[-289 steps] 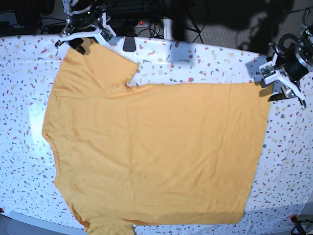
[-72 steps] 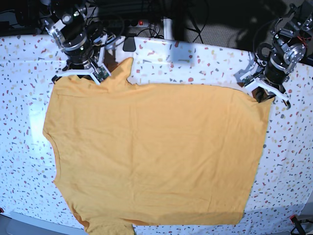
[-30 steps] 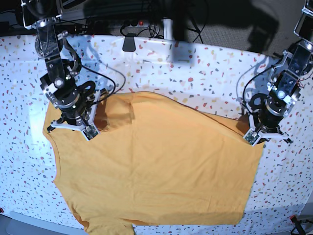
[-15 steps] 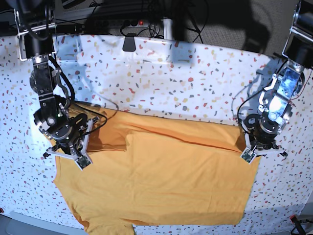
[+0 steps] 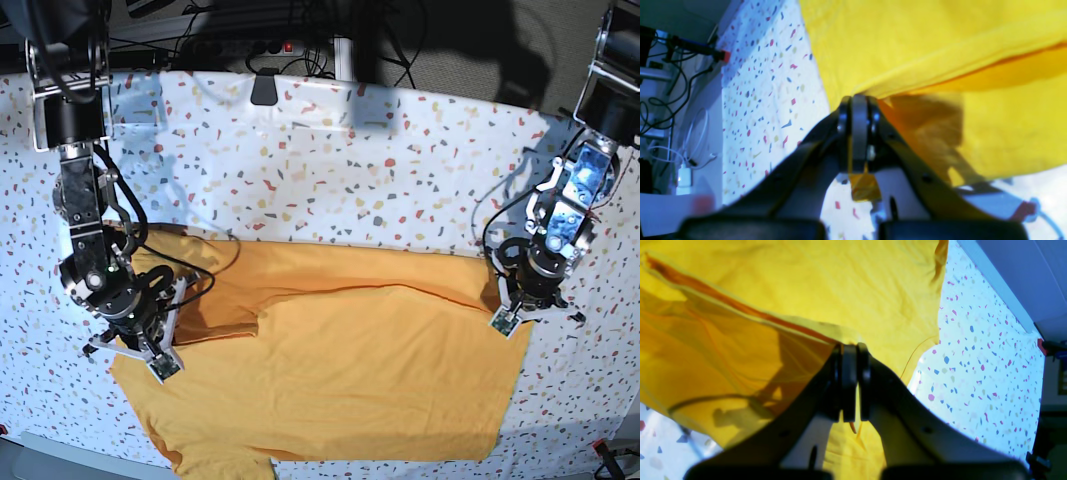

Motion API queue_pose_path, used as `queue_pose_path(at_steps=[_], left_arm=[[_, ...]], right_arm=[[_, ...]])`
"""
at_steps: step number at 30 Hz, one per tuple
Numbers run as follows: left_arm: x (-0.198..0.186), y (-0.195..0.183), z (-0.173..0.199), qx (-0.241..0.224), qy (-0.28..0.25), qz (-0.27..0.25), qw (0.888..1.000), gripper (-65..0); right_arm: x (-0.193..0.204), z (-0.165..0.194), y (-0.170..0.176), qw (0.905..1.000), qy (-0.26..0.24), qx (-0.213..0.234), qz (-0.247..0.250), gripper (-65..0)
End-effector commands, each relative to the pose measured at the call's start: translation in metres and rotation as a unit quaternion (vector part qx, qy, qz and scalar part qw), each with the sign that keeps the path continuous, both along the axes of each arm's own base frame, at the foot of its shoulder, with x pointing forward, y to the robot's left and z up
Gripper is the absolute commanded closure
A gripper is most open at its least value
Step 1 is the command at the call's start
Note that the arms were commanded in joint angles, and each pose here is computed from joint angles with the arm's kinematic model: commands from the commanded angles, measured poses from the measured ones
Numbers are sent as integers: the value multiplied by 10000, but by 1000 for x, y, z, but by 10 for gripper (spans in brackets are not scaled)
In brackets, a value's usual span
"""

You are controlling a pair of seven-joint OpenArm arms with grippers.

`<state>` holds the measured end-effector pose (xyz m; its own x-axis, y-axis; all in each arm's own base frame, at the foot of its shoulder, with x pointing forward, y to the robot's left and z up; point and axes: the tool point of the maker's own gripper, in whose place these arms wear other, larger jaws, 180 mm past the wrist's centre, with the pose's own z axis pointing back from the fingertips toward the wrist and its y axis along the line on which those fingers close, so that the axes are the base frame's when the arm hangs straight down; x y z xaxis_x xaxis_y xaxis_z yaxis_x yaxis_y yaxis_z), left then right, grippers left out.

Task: Fold the T-shirt properly
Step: 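Drag the shoulder edges with both grippers toward the hem, folding the shirt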

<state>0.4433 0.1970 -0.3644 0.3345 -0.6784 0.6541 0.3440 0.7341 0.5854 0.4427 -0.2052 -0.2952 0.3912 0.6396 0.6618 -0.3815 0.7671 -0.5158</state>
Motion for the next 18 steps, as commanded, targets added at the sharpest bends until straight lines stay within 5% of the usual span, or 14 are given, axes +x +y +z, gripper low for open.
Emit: queue_pose_path(at_steps=[1,13,18], left_arm=[[14,0,23,47,-373,-52,9993,0],[16,-22,21,48,-423,-188,9989,0],[17,-23,23,38,-452,-197,9988,0]], right_arm=[[11,24,-2,9994,-332,6,57,0],[19,9,-13,9997,-200,104,-59,0],[36,3,-18,9986,-36,489,-207,0]])
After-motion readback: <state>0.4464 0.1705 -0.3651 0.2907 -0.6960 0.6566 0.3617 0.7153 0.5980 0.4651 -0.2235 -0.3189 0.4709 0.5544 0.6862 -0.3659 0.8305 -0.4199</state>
